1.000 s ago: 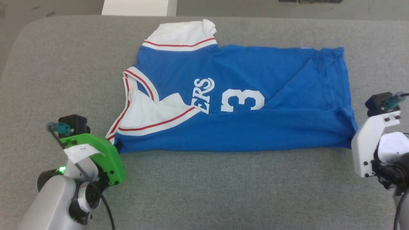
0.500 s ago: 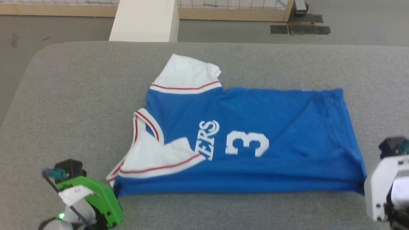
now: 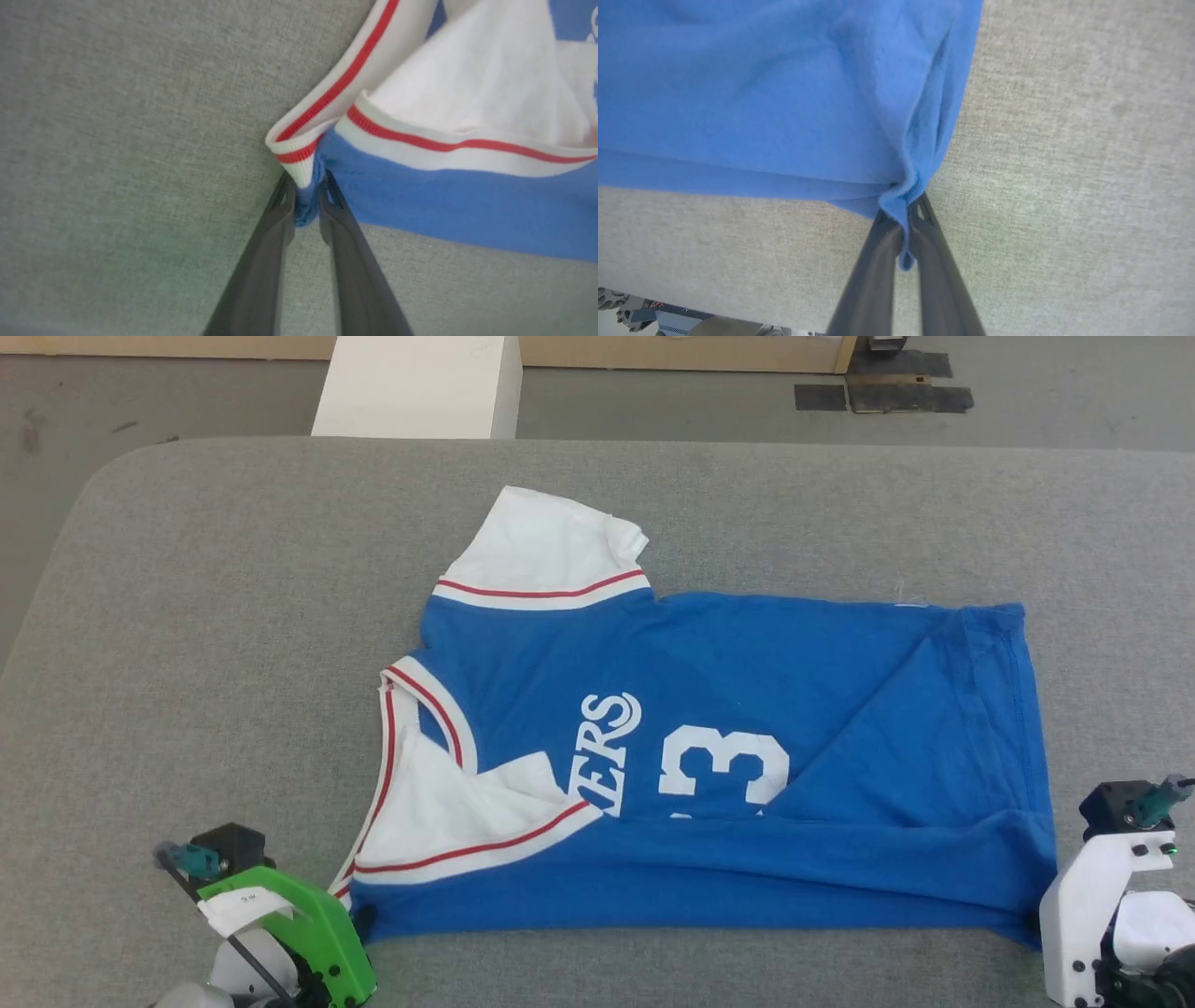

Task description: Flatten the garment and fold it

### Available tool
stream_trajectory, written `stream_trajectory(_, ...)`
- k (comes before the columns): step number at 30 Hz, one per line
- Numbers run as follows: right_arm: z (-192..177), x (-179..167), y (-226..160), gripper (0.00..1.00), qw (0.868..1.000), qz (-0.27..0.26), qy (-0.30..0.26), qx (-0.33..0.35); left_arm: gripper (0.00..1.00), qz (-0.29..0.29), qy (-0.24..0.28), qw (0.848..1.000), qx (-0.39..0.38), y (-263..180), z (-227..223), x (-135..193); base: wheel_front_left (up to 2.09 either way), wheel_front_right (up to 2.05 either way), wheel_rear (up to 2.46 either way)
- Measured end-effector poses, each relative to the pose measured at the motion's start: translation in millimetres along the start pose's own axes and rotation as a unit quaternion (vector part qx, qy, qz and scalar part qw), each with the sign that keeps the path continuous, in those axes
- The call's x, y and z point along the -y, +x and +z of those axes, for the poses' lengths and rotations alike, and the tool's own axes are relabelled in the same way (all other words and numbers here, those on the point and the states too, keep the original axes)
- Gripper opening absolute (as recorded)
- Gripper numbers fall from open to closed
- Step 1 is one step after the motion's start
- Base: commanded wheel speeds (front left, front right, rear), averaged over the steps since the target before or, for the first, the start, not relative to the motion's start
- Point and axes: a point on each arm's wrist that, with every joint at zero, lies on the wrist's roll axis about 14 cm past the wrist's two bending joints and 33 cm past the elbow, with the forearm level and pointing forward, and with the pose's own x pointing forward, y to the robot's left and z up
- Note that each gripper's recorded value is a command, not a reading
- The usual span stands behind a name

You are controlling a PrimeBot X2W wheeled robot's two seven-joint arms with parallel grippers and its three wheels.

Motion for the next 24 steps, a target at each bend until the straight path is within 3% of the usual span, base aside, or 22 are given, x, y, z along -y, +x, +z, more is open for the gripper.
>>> stream_trajectory(1,1,0,0,1.00,1.000,0.001,0.001,0.004,1.00,-0.002,0.001,1.000,0.001,0,1,1,0.00,0.00,0.00)
stream_trajectory(7,17,1,-9,1.00,0.999,0.008,0.014,0.046,1.00,-0.012,0.010,0.999,0.029,-6,19,6,0.00,0.00,0.00)
stream_trajectory(13,52,6,-42,1.00,0.989,0.011,0.032,0.145,1.00,-0.022,0.047,0.993,0.104,-31,59,13,0.00,0.00,0.00)
stream_trajectory(16,76,13,-65,1.00,0.975,0.003,0.040,0.217,1.00,-0.034,0.078,0.981,0.174,-48,88,24,0.00,0.00,0.00)
stream_trajectory(19,106,21,-92,1.00,0.951,-0.009,0.045,0.307,1.00,-0.062,0.115,0.958,0.254,-64,116,46,0.00,0.00,0.00)
stream_trajectory(24,131,27,-111,1.00,0.919,-0.021,0.049,0.391,1.00,-0.087,0.153,0.921,0.349,-77,139,65,0.00,0.00,0.00)
